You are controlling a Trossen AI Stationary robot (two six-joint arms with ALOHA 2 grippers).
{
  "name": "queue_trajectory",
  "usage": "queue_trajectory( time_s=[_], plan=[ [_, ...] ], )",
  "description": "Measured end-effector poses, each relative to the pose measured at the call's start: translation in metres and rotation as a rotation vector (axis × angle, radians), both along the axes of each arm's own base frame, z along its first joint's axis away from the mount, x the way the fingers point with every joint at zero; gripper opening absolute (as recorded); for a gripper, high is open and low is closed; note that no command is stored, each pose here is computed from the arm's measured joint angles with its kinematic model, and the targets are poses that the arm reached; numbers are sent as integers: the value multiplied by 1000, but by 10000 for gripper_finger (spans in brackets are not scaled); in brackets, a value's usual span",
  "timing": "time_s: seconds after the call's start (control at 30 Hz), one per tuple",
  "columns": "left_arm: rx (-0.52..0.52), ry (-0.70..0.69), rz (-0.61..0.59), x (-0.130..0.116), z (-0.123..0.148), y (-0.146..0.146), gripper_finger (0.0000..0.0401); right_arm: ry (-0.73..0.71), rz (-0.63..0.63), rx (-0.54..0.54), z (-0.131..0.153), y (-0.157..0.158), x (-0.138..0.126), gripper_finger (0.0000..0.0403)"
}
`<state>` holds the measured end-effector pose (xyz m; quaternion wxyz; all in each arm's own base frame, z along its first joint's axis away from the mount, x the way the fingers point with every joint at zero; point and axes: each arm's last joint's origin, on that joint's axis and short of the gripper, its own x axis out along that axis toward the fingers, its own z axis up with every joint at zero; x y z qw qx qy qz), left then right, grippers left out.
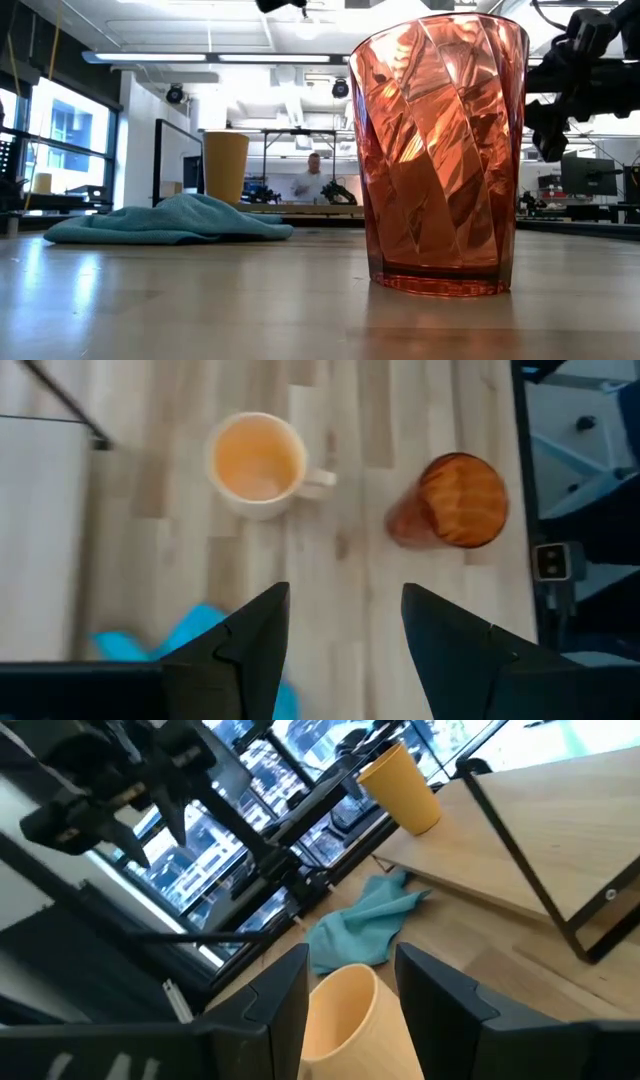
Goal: Stack small to large cups/mugs on shelf
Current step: Put the brown cup on the shelf
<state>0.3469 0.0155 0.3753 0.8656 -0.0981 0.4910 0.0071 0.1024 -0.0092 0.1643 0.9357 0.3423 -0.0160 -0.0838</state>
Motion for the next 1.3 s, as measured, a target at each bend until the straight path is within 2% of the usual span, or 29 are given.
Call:
queue_trajectory(
  time_s=[0.23,0.4,0.67,0.9,1.3],
  plan=[
    [-38,-56,89,19,-39,-35,184,6,63,-9,0,2,0,140],
    [-94,-90,140,27,-57,-60,184,40,90,-5,-4,3,0,140],
    [-139,-95,155,46,-81,-92,184,50,109,-22,-4,3,0,140],
    [-174,-36,228,56,-104,-98,184,63,120,-14,-6,3,1,140],
    [-170,-24,307,57,-108,-97,184,63,120,-12,-6,3,1,140]
  ],
)
